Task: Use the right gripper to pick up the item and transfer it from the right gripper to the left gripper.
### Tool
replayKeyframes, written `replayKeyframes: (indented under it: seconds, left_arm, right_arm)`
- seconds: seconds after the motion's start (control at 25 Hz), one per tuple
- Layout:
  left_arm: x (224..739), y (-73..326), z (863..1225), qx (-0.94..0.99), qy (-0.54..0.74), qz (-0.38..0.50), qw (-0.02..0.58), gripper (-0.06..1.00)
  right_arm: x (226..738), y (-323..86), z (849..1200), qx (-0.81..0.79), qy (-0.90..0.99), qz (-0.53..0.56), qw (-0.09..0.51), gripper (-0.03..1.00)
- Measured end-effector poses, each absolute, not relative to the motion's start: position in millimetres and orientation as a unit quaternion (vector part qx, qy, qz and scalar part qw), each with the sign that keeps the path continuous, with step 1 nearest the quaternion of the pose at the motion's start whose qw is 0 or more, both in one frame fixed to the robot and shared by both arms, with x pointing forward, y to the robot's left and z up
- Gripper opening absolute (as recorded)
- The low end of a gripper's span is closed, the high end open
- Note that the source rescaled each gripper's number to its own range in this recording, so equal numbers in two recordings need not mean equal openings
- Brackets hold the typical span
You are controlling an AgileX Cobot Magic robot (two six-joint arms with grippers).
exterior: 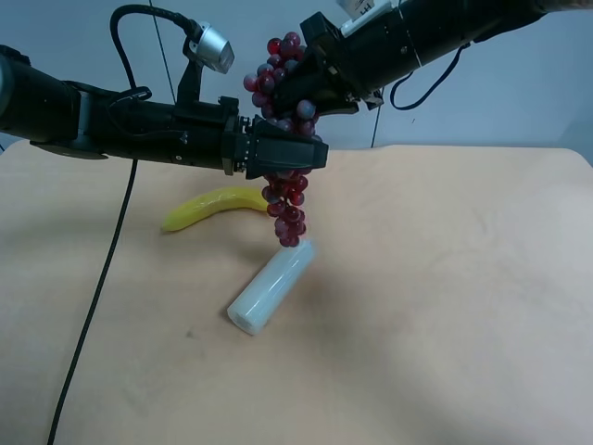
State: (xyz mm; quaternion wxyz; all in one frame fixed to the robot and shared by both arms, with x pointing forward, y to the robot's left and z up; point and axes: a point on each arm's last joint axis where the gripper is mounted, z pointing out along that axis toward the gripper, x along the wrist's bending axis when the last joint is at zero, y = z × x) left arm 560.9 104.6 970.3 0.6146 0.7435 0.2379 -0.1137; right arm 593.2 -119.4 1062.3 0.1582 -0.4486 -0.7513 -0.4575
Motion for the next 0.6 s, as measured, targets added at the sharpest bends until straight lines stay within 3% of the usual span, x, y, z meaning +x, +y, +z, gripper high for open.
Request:
replayKeyframes:
  seconds: [0.12, 0.2, 0.4, 0.44, 0.6]
  left_arm:
    - [560.9, 104.6, 970.3, 0.744, 0.238, -0.113, 0.615, 0.76]
    - [561.0, 104.7, 970.2, 0.744, 0.238, -0.113, 0.614, 0.64]
    - [561.6, 104.9, 969.4, 0.746, 0.24, -0.109, 0.611, 0.07]
    - [561.5, 104.9, 969.3, 0.747, 0.24, -0.109, 0.611, 0.03]
    - [561.4, 104.9, 969.2, 0.747, 0.239, -0.109, 0.611, 0.03]
  right_arm:
    - [593.5, -119.3, 1061.6, -0.449, -0.751, -0.457, 0.159, 0.01]
    - [593.5, -119.3, 1061.6, -0.45, -0.751, -0.457, 0.159, 0.01]
    - [593.5, -119.1, 1061.9, -0.451, -0.749, -0.458, 0.161, 0.01]
    - [593.7, -119.0, 1062.0, -0.451, -0.748, -0.459, 0.161, 0.01]
    - [593.8, -119.0, 1062.1, -0.452, -0.748, -0.46, 0.161, 0.0]
